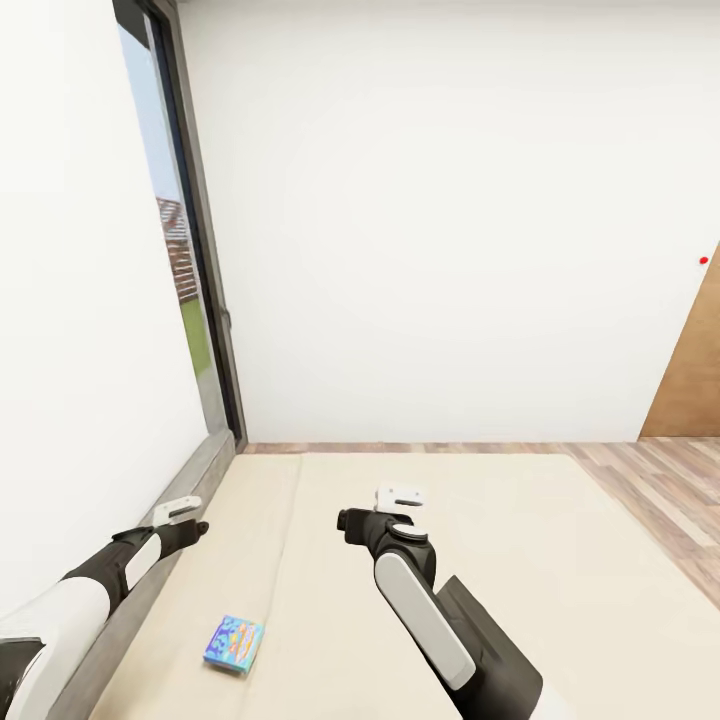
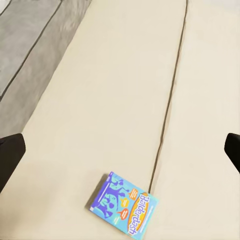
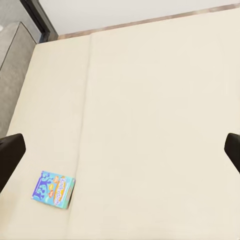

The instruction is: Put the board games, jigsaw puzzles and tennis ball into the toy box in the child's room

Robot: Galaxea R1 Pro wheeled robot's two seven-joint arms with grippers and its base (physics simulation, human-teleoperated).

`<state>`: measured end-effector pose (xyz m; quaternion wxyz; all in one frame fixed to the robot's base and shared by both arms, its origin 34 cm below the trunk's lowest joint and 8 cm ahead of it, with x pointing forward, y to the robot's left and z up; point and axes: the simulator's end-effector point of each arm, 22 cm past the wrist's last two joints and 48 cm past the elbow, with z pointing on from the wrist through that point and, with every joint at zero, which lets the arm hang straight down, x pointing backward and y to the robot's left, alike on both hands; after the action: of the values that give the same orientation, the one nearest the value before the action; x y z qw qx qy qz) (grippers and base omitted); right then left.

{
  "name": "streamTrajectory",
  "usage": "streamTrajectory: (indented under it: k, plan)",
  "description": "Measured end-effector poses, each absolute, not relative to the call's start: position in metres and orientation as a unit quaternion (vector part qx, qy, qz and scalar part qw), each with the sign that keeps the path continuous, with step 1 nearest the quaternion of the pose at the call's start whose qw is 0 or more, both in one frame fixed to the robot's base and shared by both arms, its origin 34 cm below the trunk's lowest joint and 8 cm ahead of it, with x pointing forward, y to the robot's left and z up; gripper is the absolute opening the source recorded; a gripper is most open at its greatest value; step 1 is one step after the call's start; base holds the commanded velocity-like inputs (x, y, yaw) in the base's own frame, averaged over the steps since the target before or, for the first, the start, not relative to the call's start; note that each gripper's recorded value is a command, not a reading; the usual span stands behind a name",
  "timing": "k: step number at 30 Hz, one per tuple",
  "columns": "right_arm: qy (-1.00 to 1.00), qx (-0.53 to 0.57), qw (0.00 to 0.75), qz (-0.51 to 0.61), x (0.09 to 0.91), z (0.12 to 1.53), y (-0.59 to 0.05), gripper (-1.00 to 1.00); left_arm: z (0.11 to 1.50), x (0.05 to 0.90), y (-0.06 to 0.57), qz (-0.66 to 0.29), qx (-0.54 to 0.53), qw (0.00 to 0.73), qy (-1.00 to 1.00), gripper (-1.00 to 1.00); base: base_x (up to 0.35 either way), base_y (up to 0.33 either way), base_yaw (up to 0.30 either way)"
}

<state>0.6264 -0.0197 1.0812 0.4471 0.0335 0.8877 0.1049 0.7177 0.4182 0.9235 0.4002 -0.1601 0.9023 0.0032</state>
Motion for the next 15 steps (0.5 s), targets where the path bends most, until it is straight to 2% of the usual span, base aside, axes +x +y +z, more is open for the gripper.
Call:
streamTrajectory:
  k: [7,15]
  plan:
    - [0.888,0.034,0.447,0.106,0.6268,1.0814,-0.02,1.0,0.9235,0.7177,0.4182,0.003,-0.16,0.4,0.902,1.0,0.001,0.16,-0.001]
    - [0.887,0.035,0.447,0.106,0.6269,1.0815,-0.0201,1.0,0.9229,0.7172,0.4182,0.003,-0.16,0.4,0.903,1.0,0.0,0.083,-0.015]
